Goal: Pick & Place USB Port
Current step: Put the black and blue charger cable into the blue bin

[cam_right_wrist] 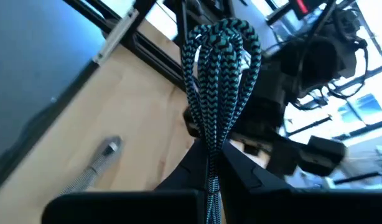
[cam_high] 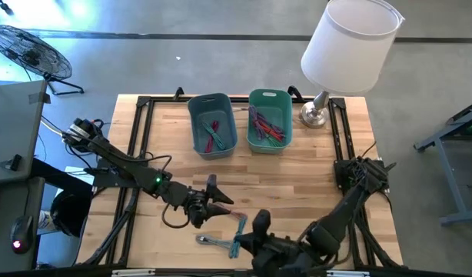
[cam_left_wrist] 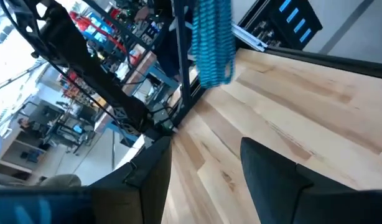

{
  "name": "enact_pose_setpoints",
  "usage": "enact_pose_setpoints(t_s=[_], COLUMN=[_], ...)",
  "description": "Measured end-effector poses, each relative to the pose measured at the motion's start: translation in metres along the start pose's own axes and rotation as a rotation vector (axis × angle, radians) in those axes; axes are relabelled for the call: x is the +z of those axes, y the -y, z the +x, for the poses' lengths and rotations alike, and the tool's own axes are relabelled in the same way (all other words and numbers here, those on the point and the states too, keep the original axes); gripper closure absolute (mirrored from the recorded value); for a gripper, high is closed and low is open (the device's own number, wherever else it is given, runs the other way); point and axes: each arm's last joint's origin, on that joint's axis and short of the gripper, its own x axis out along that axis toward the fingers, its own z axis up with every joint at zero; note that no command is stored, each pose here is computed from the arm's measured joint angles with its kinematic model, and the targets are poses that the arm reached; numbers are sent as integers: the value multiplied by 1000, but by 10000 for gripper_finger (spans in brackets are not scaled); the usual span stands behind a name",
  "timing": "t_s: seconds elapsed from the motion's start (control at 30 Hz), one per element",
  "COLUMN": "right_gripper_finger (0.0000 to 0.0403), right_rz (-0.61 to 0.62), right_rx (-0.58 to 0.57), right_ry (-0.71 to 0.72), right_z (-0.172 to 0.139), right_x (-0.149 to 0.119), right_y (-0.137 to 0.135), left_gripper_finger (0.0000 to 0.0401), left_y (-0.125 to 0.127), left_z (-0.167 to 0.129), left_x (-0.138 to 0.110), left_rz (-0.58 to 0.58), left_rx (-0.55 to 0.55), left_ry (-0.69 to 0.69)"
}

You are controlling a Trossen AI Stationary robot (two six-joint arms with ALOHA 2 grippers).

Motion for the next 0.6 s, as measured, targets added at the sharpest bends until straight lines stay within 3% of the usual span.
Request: enact_pose_setpoints(t_s=[0.13, 0.27, 0.37, 0.6], right_gripper_finger=[395, 395, 395, 395], right_rz=[22, 32, 37, 59], right_rx=[55, 61, 75, 102], right_ry=[31, 35, 31, 32], right_z=[8, 15, 20, 33], right_x=[2, 2, 0, -3], right_y=[6, 12, 16, 28], left_gripper_finger=[216, 216, 216, 216], left_y=[0, 0, 1, -2], left_z=[0, 0, 0, -1], left_x=[0, 2, 4, 12], left_rz=[-4, -91, -153, -177], left_rx=[-13, -32, -83, -139], left_ry=[11, 43, 98, 244])
